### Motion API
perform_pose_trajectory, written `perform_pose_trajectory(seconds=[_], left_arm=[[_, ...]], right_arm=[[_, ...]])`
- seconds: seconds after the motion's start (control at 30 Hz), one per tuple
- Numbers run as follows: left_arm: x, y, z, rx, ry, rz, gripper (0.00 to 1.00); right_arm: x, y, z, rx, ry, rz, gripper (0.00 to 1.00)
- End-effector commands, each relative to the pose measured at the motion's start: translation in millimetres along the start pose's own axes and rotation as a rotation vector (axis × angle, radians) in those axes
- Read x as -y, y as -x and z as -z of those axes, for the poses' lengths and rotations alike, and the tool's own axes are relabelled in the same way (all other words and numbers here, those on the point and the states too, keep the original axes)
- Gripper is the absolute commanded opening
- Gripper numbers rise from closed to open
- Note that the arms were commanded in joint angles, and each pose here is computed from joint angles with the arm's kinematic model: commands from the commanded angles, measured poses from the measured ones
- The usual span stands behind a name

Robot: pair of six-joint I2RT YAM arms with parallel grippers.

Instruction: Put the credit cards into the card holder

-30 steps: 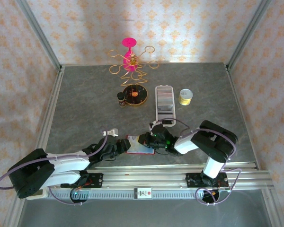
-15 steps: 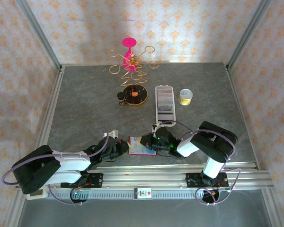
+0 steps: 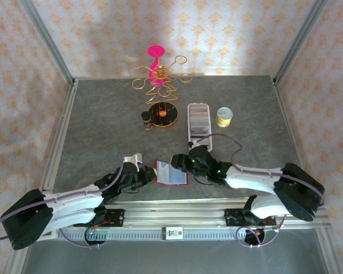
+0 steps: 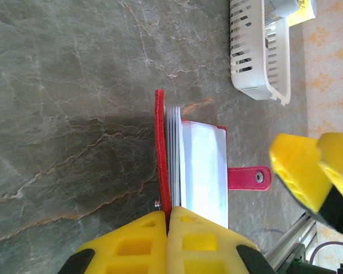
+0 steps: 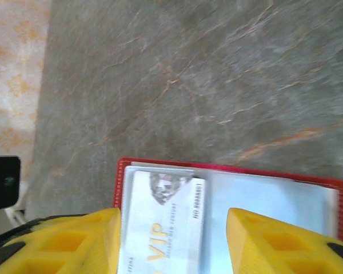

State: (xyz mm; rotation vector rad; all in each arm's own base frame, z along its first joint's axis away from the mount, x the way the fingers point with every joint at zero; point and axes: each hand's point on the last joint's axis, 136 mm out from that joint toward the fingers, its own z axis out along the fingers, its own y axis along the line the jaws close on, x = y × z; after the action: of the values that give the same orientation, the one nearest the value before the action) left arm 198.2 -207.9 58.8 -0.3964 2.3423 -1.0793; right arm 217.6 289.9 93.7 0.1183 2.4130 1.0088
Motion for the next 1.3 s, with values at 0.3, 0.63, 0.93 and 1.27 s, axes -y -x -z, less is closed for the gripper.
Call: perform_pose_trajectory(seconds=[0.3, 0.63, 0.93, 1.27], left_arm=[[6.4, 2.7, 6.4, -0.002, 0.018, -0.045, 0.00], [6.1, 3.0, 6.4, -0.004, 0.025, -0.047, 0.00], [2.2, 1.5, 5.8, -0.012, 0.042, -0.053, 0.00], [1.5, 0.1, 5.9, -0.017, 0.043, -0.054, 0.00]], right_arm=[[57.9, -15.7, 28.9, -0.043, -0.237, 0.090, 0.60], [64.9, -28.1, 16.6, -0.103, -0.258, 0.099, 0.52], [66.6, -18.8, 27.0, -0.055, -0.275, 0.108, 0.25], [68.0, -17.2, 27.9, -0.048, -0.288, 0.109, 0.17]])
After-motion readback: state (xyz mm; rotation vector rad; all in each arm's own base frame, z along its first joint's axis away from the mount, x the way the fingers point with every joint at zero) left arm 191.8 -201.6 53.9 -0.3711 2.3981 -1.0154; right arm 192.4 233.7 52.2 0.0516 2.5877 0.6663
